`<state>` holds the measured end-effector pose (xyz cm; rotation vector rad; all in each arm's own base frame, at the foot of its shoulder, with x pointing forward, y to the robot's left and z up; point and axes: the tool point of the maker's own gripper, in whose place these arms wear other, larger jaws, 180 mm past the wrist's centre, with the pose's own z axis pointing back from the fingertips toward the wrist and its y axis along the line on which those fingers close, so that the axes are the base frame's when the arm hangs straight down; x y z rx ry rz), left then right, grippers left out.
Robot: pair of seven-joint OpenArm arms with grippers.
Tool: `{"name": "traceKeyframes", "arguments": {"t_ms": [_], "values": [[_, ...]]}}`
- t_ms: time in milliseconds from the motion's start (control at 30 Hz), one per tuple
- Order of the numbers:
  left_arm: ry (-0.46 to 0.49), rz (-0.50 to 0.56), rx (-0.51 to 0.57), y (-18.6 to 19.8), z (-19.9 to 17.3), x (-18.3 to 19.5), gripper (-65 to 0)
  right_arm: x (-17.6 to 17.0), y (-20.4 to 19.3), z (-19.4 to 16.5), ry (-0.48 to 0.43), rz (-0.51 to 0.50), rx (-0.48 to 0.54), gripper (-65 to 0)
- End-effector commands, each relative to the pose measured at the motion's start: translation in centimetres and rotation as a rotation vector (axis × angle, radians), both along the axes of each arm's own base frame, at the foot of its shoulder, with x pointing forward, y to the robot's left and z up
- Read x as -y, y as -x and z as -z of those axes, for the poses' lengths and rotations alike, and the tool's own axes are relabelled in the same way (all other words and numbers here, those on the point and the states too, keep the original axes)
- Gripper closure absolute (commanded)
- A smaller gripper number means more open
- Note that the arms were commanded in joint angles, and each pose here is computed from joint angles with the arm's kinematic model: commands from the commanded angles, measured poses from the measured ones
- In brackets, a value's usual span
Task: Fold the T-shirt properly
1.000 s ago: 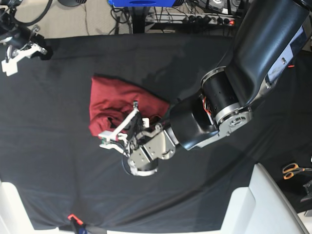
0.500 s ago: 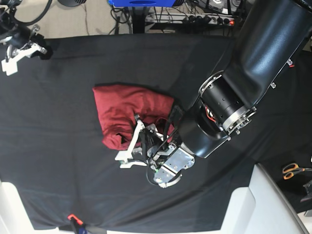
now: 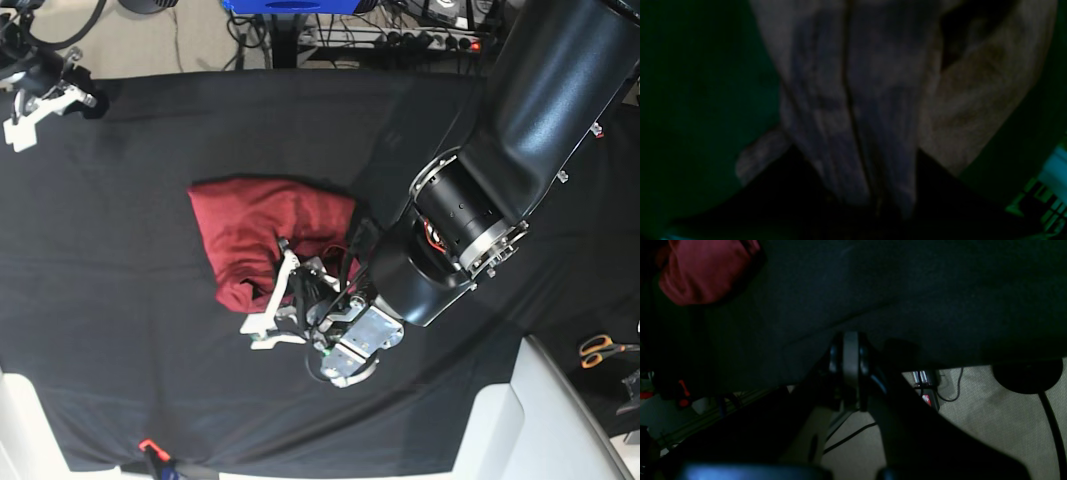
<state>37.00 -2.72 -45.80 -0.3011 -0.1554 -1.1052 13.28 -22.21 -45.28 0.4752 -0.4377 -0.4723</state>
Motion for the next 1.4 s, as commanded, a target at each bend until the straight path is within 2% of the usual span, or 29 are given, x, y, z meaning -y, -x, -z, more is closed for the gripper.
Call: {"name": "traceKeyframes", "arguments": {"t_ms": [0,133,333,500,833,1033,1200,1300,1367], "values": [[0.026,-0.020,0.022,-1.4,-1.4,0.6,0.0,0.5,-0.6,-0.8,0.018,-0.010,0.034,0.0],[0.090,-0.103,-0.025,-0.8,-0.9,0.9,0.0,0.6,-0.5,-0.7,0.017,-0.008,0.033,0.0],[0.144,-0.151,-0.005,-2.5,-2.6,1.4,0.0,0.5,-0.7,-0.8,0.017,-0.010,0.035,0.0],[0.146,-0.190,0.006,-3.4,-2.9,-0.2,0.0,0.8,-0.6,-0.8,0.022,-0.004,0.035,0.0],[0.146,-0.181,0.010,-3.4,-2.8,0.0,0.0,0.5,-0.9,-0.9,0.018,-0.014,0.040,0.0],[0.197,-0.186,0.054,-4.4,-3.6,0.8,0.0,0.5,-0.9,-0.9,0.018,-0.014,0.040,0.0],[0.163,-0.120,0.074,-3.6,-2.9,1.8,0.0,0.4,-0.9,-0.9,0.018,-0.018,0.041,0.0],[0.158,-0.111,0.070,-3.2,-2.5,1.9,0.0,-1.2,-1.6,-1.4,0.001,-0.074,0.060,-0.5],[0.163,-0.106,0.076,-3.3,-2.7,2.2,0.0,-3.5,-2.2,-2.1,-0.054,-0.142,0.122,-0.9]]}}
